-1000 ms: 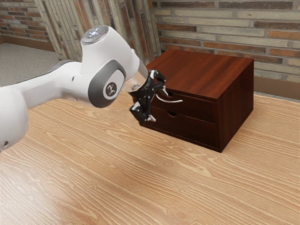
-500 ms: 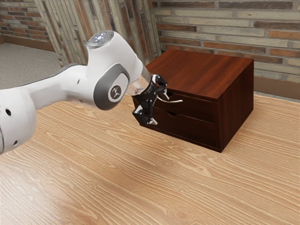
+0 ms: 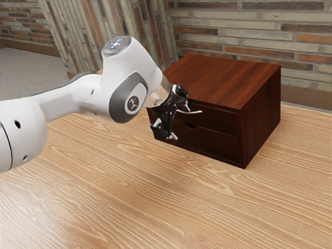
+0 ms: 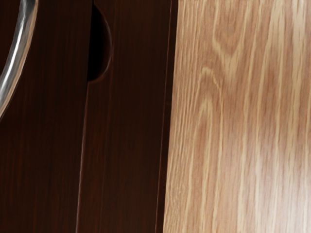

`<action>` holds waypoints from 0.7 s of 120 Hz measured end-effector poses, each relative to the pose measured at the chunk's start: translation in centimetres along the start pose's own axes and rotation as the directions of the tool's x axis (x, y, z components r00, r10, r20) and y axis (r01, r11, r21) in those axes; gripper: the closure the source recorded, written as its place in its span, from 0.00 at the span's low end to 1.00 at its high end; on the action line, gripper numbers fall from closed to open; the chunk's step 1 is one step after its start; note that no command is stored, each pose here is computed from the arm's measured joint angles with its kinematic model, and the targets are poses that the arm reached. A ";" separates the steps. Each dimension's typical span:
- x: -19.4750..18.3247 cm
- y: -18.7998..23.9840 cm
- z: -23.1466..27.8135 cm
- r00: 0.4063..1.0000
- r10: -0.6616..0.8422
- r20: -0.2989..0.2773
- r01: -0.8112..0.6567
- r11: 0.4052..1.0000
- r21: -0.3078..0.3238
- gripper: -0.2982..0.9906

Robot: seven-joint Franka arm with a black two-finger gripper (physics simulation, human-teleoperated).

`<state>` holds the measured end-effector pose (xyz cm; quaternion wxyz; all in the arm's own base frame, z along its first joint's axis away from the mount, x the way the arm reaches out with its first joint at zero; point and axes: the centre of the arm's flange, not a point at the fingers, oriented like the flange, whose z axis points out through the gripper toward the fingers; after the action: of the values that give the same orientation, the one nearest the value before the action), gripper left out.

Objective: Pull the drawer handle with one arm to open the drawer

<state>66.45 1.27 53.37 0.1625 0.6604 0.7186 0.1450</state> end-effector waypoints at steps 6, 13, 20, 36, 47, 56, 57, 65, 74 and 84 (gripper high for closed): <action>-0.2 -0.2 0.0 1.000 -0.001 0.003 0.001 1.000 0.003 0.23; -0.2 -0.5 0.0 1.000 -0.002 0.005 0.002 1.000 0.006 0.25; -0.2 -0.7 -0.1 1.000 -0.004 0.006 0.004 1.000 0.006 0.28; 1.0 -1.5 -1.2 1.000 -0.024 -0.001 0.024 1.000 0.002 0.37; 1.6 -1.9 -1.3 0.999 -0.033 -0.005 0.033 0.999 0.008 0.46; 1.7 -2.2 -1.6 0.999 -0.038 -0.002 0.038 0.999 0.008 0.55; 1.7 -2.2 -1.7 0.999 -0.038 -0.002 0.038 0.999 0.007 0.56; 1.8 -2.3 -2.3 0.999 -0.043 0.001 0.043 0.999 0.004 0.64; 1.8 -2.8 -2.5 0.999 -0.046 0.004 0.046 0.999 0.010 0.71; 1.8 -3.1 -2.6 0.999 -0.050 0.005 0.050 0.999 0.017 0.76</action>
<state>62.39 2.86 54.33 0.1627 0.6439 0.7357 0.1329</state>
